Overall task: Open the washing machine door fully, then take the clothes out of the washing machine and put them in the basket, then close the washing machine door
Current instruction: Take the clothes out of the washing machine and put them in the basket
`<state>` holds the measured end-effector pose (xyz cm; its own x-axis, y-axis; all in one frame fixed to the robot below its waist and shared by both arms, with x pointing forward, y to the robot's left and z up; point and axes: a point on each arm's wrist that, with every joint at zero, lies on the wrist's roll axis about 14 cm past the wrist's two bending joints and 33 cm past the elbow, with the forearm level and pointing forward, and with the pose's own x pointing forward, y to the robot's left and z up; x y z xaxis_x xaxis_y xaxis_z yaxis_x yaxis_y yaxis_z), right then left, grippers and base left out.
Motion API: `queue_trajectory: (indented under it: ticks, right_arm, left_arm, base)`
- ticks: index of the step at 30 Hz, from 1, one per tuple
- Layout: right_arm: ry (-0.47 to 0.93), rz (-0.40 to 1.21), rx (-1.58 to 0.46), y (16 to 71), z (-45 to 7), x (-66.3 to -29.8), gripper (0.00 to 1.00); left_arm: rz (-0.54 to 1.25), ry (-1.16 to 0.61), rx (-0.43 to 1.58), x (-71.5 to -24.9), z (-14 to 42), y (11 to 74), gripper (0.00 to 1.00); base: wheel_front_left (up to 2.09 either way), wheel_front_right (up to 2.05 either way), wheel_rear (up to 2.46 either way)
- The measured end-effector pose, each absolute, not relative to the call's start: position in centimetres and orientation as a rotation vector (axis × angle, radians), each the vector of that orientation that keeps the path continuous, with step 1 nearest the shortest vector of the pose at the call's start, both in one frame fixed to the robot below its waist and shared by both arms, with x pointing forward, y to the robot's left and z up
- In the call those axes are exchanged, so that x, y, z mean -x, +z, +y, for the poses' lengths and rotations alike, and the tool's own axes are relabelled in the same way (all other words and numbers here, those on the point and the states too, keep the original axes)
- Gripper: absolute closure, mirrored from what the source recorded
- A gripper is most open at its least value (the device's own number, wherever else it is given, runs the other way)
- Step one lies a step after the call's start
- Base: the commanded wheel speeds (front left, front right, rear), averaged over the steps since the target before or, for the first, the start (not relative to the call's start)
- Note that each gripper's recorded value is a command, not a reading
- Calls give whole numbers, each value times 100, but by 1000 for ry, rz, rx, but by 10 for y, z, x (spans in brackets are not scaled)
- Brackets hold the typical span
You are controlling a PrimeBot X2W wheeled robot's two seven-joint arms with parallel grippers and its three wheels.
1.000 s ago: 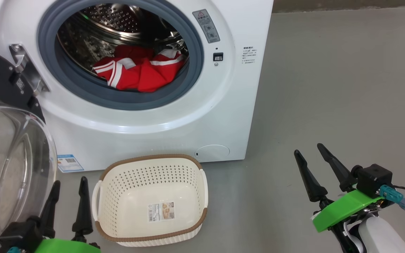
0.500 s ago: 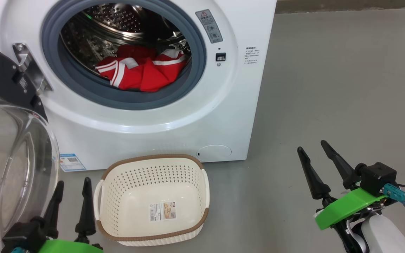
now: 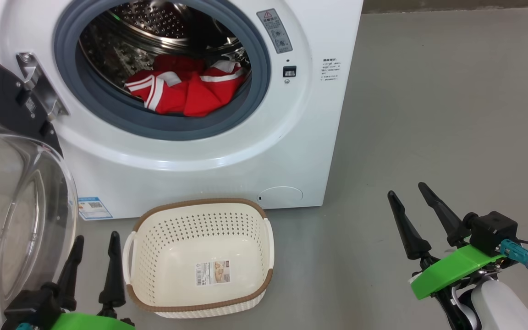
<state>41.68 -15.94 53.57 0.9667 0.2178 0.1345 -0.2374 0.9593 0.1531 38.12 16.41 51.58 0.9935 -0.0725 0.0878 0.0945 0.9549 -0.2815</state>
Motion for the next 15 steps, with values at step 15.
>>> queue_trajectory:
  ticks: [15]
  right_arm:
    - [240,-107,-172,532,-155,-418,0]
  left_arm:
    - [-68,-88,279,-381,164,512,0]
  base:
    - [49,-49,0]
